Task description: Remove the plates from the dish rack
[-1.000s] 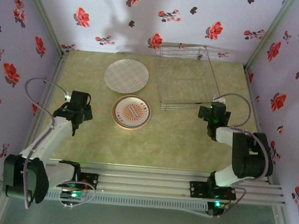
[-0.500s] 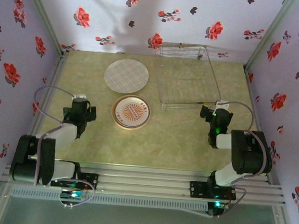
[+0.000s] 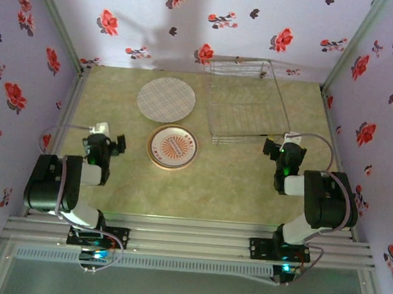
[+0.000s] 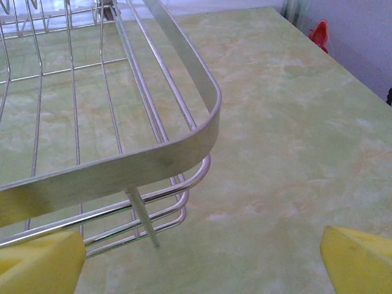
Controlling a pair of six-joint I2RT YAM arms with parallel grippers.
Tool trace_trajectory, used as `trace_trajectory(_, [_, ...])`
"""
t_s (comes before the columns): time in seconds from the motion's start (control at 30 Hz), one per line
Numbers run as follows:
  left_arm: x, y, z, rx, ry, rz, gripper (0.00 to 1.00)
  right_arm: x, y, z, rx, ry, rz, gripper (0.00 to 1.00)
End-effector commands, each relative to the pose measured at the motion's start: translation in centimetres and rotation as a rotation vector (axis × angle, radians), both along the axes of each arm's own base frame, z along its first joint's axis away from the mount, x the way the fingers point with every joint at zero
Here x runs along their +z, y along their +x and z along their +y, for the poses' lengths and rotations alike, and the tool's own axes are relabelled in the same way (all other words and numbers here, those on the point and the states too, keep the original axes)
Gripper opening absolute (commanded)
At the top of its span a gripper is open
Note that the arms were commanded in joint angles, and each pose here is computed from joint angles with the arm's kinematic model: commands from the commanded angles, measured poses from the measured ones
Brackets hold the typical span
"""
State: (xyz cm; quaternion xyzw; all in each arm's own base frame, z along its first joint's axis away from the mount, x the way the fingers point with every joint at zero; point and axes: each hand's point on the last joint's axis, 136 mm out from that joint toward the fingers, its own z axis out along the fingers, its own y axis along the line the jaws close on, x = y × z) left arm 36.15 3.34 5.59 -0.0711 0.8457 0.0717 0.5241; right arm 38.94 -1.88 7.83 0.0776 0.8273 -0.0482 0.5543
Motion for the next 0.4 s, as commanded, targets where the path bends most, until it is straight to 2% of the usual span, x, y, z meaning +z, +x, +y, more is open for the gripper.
trace_trajectory(0.0, [4.10,2.92,-0.29,-0.034,0.004,-0.146,1.00,0.93,0.38,-0.44,-0.024,0.012,-0.035,0.99])
trace_trajectory(0.03, [3.85,3.48,-0.50,-0.050,0.001,-0.104,1.00,0.97,0.39,-0.47,-0.025,0.012,-0.036,0.99])
trace_trajectory(0.37, [3.94,3.38,-0.59,-0.055,0.004,-0.119,1.00,0.89,0.49,-0.48,-0.011,0.029,-0.031,0.99])
